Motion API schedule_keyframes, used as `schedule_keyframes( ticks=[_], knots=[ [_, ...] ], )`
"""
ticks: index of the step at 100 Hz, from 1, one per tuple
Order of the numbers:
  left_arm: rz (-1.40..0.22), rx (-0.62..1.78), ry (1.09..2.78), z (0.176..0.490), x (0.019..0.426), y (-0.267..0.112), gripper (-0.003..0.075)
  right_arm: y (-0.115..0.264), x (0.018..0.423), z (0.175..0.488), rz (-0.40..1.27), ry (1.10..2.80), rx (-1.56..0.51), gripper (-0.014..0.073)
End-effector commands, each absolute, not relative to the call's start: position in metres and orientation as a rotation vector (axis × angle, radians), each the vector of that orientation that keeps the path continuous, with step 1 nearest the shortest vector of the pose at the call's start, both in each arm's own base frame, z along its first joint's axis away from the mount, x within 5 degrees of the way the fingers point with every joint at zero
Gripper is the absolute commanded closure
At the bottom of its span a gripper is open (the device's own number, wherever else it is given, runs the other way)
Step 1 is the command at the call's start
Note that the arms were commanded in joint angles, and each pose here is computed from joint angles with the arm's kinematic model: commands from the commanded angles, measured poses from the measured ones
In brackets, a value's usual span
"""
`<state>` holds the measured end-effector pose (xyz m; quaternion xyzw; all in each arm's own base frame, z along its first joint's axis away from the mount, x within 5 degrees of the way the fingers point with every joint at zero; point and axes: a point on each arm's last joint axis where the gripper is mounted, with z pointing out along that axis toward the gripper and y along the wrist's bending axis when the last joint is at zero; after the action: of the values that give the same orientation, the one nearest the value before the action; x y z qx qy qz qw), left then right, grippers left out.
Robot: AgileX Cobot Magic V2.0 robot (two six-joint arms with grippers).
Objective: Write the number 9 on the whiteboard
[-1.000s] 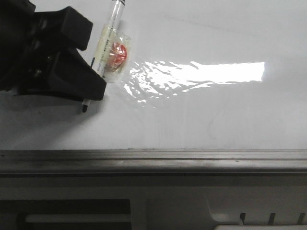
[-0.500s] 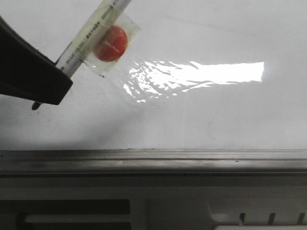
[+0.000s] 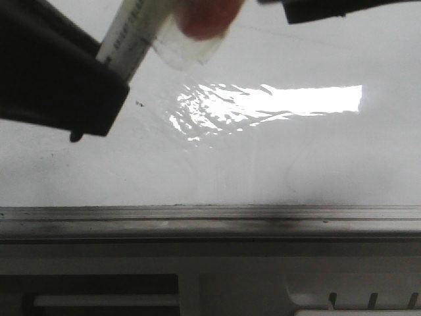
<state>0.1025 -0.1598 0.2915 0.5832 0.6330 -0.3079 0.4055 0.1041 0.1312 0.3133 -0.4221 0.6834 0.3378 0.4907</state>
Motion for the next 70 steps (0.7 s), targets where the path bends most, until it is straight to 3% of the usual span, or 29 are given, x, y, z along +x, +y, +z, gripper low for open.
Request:
schedule_keyframes(
  ticks=[1, 16, 42, 59, 70],
  knots=[
    [-0.831, 1.431, 1.586, 0.298, 0.101, -0.161, 0.0740, 0.134, 0.107, 0.331, 0.854, 1.578, -0.959, 0.0151],
    [-0.875, 1.449, 1.627, 0.287, 0.098, -0.162, 0.0740, 0.135, 0.106, 0.335, 0.887, 1.545, -0.948, 0.0151],
    [-1.036, 1.421, 1.498, 0.293, 0.097, -0.173, 0.0740, 0.147, 0.113, 0.321, 0.948, 1.611, -1.011, 0.0151],
    [-1.051, 1.411, 1.485, 0.294, 0.097, -0.174, 0.0740, 0.151, 0.116, 0.316, 0.975, 1.637, -1.015, 0.0154],
    [-1.054, 1.412, 1.484, 0.294, 0.096, -0.174, 0.0740, 0.151, 0.117, 0.318, 1.006, 1.639, -0.978, 0.0243]
  ],
)
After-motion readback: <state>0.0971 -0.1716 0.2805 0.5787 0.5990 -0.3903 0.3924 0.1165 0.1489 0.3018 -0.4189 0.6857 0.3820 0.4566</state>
